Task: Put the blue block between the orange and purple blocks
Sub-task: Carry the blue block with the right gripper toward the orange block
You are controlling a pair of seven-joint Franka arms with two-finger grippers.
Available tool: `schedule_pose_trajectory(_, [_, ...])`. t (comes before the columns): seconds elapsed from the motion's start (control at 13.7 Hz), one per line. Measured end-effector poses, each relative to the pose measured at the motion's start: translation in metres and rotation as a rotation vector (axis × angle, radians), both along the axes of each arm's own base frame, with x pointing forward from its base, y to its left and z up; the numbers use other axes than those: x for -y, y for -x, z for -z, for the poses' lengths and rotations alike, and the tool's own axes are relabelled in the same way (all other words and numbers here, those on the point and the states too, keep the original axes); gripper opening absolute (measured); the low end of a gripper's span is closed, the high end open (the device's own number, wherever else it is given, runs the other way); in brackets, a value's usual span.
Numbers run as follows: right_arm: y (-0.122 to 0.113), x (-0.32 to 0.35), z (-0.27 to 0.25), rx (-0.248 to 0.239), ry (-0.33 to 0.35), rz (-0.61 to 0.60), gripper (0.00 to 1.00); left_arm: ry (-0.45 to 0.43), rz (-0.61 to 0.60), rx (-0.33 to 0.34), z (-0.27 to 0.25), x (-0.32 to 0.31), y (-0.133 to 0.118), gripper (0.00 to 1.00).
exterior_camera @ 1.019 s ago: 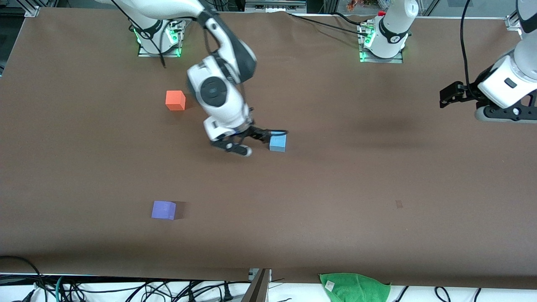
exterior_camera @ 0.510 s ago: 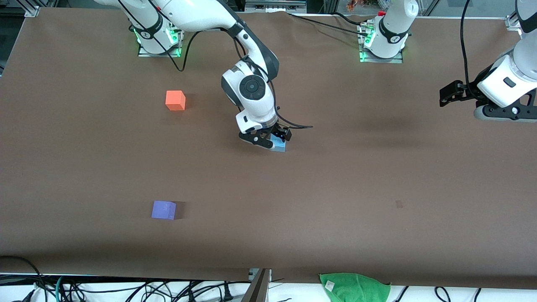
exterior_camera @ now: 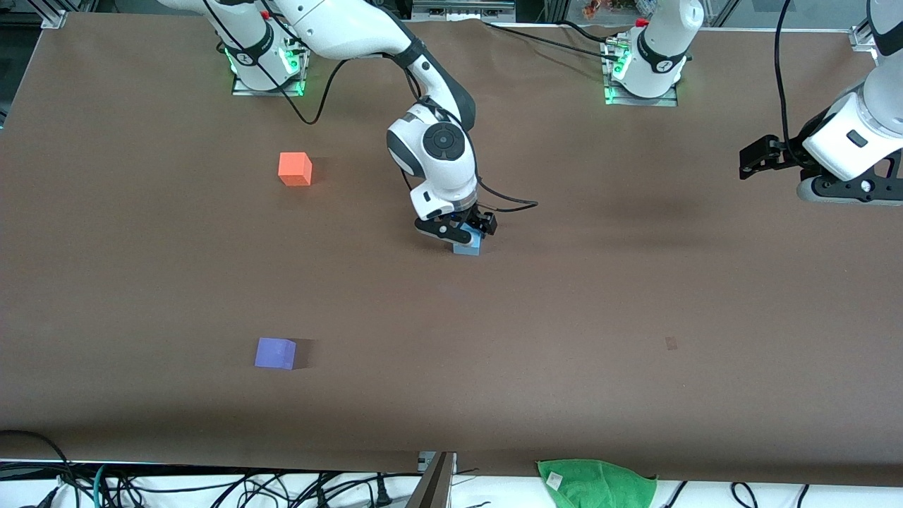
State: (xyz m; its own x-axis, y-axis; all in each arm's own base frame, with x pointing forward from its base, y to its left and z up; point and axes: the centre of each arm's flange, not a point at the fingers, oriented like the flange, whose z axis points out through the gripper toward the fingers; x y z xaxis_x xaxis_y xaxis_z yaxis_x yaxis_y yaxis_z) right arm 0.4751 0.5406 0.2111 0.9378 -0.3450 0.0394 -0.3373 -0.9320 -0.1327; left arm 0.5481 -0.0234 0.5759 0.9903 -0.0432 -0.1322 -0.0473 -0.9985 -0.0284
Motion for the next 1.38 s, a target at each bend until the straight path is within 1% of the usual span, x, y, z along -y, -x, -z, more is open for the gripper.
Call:
schedule_pose_trajectory(0.29, [0.001, -0.001, 0.002, 0.012, 0.013, -0.017, 0.98, 0.0, 0.001, 0.0, 0.0, 0.0, 0.0, 1.0])
schedule_pose_trajectory(0.36, [0.001, 0.0, 0.002, 0.016, 0.016, -0.02, 0.96, 0.0, 0.001, 0.0, 0.0, 0.0, 0.0, 1.0])
schedule_pose_trajectory(0.44, [0.001, 0.0, 0.002, 0.017, 0.017, -0.021, 0.9, 0.0, 0.002, -0.001, 0.0, -0.001, 0.0, 1.0])
schedule_pose_trajectory(0.51, [0.001, 0.0, 0.002, 0.018, 0.017, -0.022, 0.89, 0.001, 0.003, -0.003, 0.001, -0.001, -0.001, 1.0])
schedule_pose_trajectory(0.58, [0.001, 0.0, 0.002, 0.019, 0.017, -0.022, 0.82, 0.001, 0.005, -0.006, 0.003, 0.0, -0.001, 1.0])
schedule_pose_trajectory(0.66, [0.0, 0.0, 0.002, 0.02, 0.017, -0.023, 0.7, 0.002, 0.011, -0.011, 0.006, 0.001, -0.002, 1.0])
schedule_pose_trajectory(0.73, [0.0, 0.0, 0.002, 0.022, 0.017, -0.028, 0.7, 0.003, 0.016, -0.016, 0.008, 0.004, -0.003, 1.0])
schedule_pose_trajectory(0.8, [-0.002, 0.0, 0.001, 0.026, 0.017, -0.033, 0.64, 0.003, 0.021, -0.018, 0.011, 0.006, -0.004, 1.0])
schedule_pose_trajectory(0.87, [-0.004, 0.002, -0.001, 0.032, 0.018, -0.037, 0.64, 0.003, 0.024, -0.019, 0.013, 0.008, -0.006, 1.0])
schedule_pose_trajectory(1.02, [-0.014, 0.008, -0.01, 0.041, 0.034, -0.066, 0.63, 0.004, 0.031, -0.014, 0.016, 0.012, -0.009, 1.0])
schedule_pose_trajectory(1.09, [-0.02, 0.013, -0.016, 0.037, 0.052, -0.091, 0.63, 0.005, 0.039, -0.014, 0.017, 0.016, -0.009, 1.0])
schedule_pose_trajectory(1.24, [-0.038, 0.037, -0.039, 0.012, 0.098, -0.129, 0.63, 0.006, 0.051, -0.008, 0.016, 0.023, -0.01, 1.0])
schedule_pose_trajectory(1.38, [-0.063, 0.076, -0.069, -0.032, 0.143, -0.181, 0.63, 0.006, 0.054, -0.005, 0.015, 0.025, -0.01, 1.0])
